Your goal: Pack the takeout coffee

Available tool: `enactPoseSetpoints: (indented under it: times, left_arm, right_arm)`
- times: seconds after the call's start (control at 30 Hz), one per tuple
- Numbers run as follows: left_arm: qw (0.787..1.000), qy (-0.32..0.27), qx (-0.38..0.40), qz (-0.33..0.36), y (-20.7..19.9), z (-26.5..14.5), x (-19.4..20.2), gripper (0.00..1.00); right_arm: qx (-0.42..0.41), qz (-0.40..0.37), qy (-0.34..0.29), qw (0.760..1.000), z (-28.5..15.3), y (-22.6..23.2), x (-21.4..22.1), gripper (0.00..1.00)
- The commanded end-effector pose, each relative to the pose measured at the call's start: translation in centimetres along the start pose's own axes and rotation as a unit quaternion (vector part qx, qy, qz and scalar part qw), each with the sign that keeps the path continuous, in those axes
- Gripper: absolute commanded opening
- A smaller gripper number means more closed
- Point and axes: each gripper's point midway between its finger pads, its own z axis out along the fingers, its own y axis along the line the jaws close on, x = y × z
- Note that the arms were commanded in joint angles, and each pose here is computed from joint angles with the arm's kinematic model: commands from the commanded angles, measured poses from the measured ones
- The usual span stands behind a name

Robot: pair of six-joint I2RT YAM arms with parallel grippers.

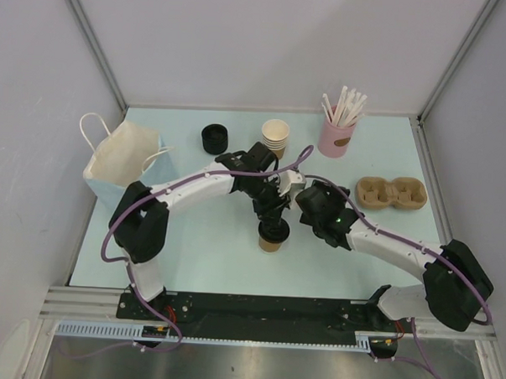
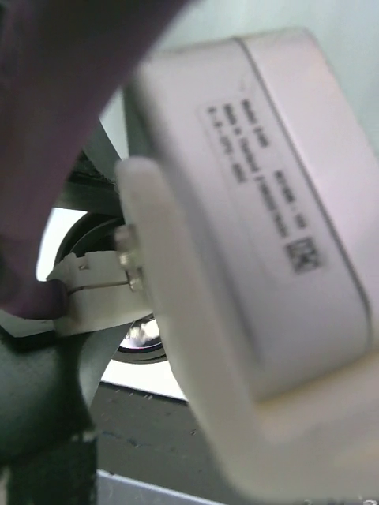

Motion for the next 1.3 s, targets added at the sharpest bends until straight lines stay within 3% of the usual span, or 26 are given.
enactPoseSetpoints:
  times: [0.0,0.17,0.3,0.57,0.8,0.93,1.0,1.13,1.27]
  left_arm:
    - [0.986,0.034,-0.154,-0.054,8.2,0.5,2.5,0.45]
    - [0.987,0.027,-0.153,-0.049,7.8,0.0,2.1,0.45]
    - [0.986,0.025,-0.157,-0.045,7.7,-0.4,2.2,0.45]
    - [0.985,0.011,-0.172,-0.015,7.2,-2.7,0.5,0.45]
    - [0.987,-0.004,-0.158,-0.01,6.0,-3.4,0.0,0.45]
    - [0.982,-0.019,-0.187,-0.009,6.5,-4.7,-0.6,0.45]
    - [0.978,-0.048,-0.202,-0.027,7.2,-6.7,-1.4,0.46]
    - [0.966,-0.104,-0.228,-0.064,9.4,-11.7,-2.0,0.47]
    - [0.955,-0.125,-0.254,-0.088,10.9,-15.0,-0.3,0.5]
  right_arm:
    - [0.057,0.088,-0.114,0.988,-1.4,-5.8,-4.6,0.85]
    - [0.116,0.143,-0.06,0.981,0.4,-8.4,-2.2,0.85]
    - [0.109,0.188,-0.089,0.972,-0.5,-9.1,-2.9,0.86]
    - [0.02,0.289,-0.168,0.942,-3.1,-10.6,-3.6,0.87]
    - [-0.013,0.306,-0.162,0.938,-2.7,-9.5,-3.1,0.87]
    - [-0.103,0.289,-0.158,0.939,-2.3,-6.2,-4.0,0.9]
    - [-0.157,0.299,-0.15,0.929,-1.9,-4.3,-4.8,0.9]
    - [-0.282,0.341,-0.177,0.879,-2.5,-1.8,-7.6,0.9]
    - [-0.355,0.369,-0.174,0.841,-2.3,0.2,-9.8,0.9]
